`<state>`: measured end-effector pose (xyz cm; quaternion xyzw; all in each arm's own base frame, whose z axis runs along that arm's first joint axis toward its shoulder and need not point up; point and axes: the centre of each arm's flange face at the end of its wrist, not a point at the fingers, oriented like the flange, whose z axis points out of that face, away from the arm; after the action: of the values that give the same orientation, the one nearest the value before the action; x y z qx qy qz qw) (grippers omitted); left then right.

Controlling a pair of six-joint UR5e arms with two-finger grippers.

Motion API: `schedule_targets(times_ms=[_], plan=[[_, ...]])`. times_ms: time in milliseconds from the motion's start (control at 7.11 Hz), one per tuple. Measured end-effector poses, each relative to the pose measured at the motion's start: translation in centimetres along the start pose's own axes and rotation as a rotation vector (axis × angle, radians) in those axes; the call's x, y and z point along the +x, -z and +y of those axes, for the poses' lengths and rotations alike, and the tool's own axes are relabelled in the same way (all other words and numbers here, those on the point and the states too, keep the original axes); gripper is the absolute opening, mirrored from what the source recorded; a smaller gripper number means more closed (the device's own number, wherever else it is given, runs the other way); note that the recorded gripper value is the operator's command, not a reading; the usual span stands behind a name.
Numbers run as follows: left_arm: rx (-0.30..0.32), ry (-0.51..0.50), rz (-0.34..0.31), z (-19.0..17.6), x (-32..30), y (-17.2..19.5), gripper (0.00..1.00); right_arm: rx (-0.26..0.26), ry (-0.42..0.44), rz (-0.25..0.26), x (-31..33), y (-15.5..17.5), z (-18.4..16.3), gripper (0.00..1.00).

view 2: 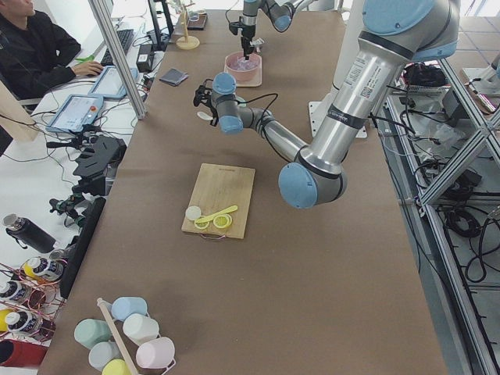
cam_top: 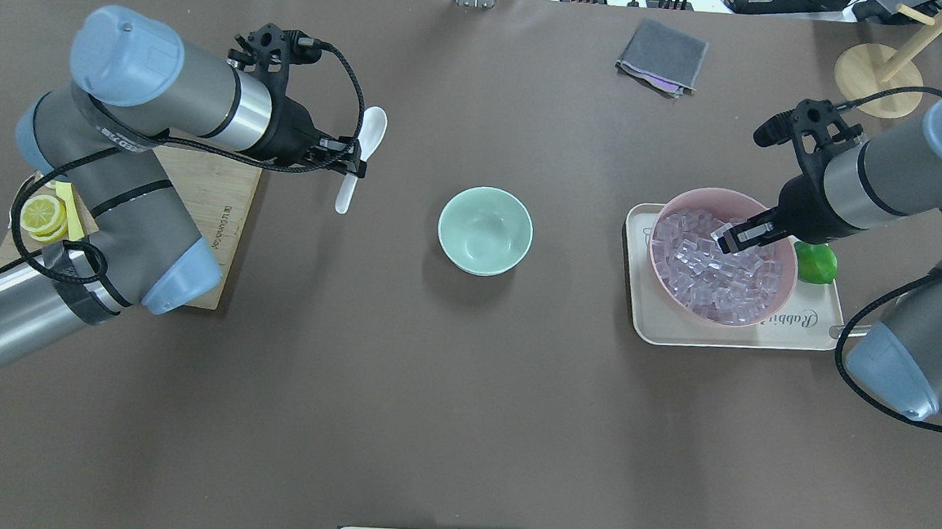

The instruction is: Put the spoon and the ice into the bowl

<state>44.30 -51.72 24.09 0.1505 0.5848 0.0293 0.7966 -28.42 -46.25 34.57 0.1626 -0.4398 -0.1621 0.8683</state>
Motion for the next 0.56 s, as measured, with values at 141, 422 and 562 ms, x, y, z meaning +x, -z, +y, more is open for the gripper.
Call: schedule_targets(times_ms=[141,422,562], plan=[[-0.024,0.053,0.029,1.4,2.9,-1.4,0.0,0.026,-0.012,-0.017,-1.3,0.7,-1.5,0.0],[-0.034,0.12,0.041,2.7,7.4,-4.9,0.0,0.065,-0.032,-0.043,-4.1,1.0,-5.0,0.0],[-0.018,0.13,0.024,2.9,8.8,-7.0,0.0,0.072,-0.03,-0.048,-5.2,0.5,-6.3,0.0]])
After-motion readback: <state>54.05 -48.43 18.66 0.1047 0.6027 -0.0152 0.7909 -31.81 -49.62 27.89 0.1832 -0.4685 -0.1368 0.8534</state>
